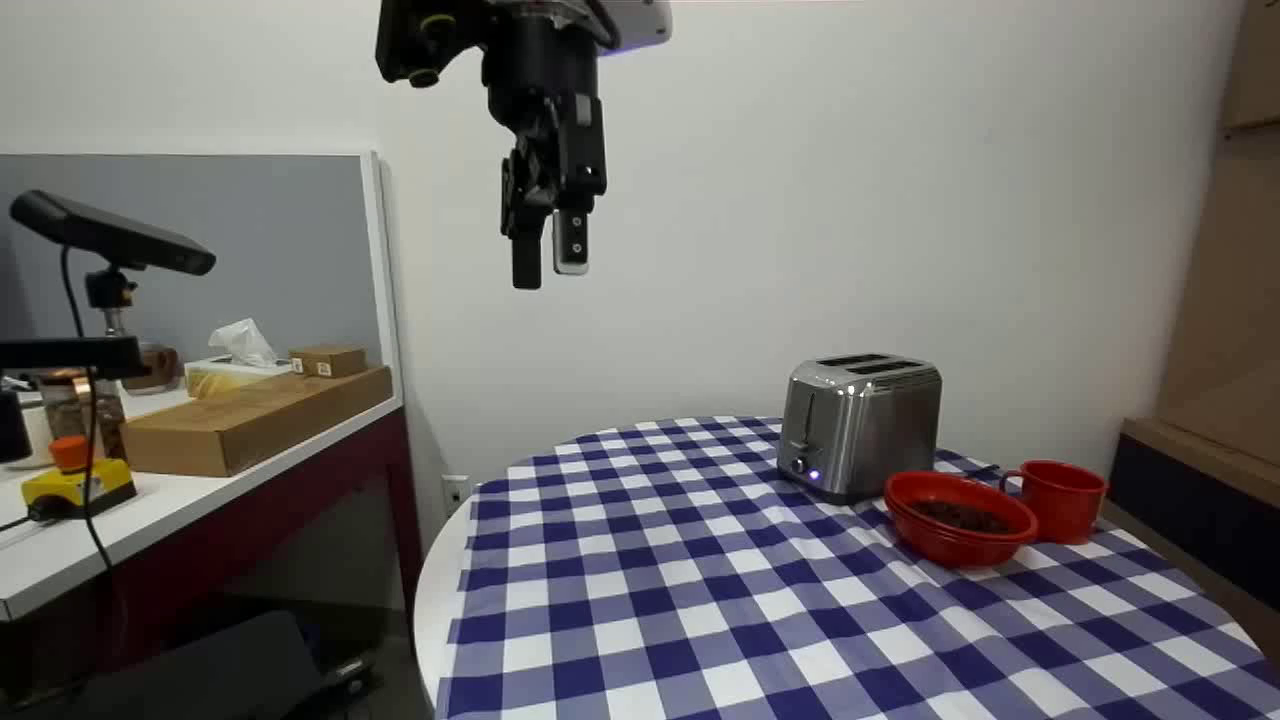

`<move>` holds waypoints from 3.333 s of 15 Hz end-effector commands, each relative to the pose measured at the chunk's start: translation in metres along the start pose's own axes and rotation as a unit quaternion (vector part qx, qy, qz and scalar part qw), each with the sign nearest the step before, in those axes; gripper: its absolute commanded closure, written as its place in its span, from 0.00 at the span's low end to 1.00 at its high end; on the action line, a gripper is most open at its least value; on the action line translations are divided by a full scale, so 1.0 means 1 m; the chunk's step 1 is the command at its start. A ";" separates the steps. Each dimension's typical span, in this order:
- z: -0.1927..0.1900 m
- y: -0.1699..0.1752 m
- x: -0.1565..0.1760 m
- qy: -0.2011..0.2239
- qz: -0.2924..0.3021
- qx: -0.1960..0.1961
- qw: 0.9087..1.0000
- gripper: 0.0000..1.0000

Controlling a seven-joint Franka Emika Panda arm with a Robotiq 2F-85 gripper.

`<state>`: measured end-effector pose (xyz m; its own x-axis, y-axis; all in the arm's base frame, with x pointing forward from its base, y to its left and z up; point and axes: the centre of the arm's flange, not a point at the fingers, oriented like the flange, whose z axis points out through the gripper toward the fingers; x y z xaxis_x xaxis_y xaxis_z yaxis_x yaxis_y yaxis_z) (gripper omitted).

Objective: Release the lever on the toaster upwards

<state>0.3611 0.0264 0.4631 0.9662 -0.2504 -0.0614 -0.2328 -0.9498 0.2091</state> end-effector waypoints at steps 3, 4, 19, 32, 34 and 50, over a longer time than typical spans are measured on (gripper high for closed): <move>0.000 0.000 0.000 0.000 0.000 0.000 1.000 0.00; 0.000 0.000 0.000 0.000 0.000 0.000 1.000 0.00; 0.107 0.023 0.139 0.130 0.026 -0.053 0.990 0.00; 0.223 -0.058 0.259 0.181 0.063 0.016 0.981 0.00; 0.230 -0.076 0.269 0.197 0.068 0.022 0.978 0.00; 0.273 -0.147 0.321 0.287 0.095 0.000 0.953 0.00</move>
<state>0.6599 0.0297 0.1606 0.8411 -0.2626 0.4729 -0.3809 -0.9083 0.1730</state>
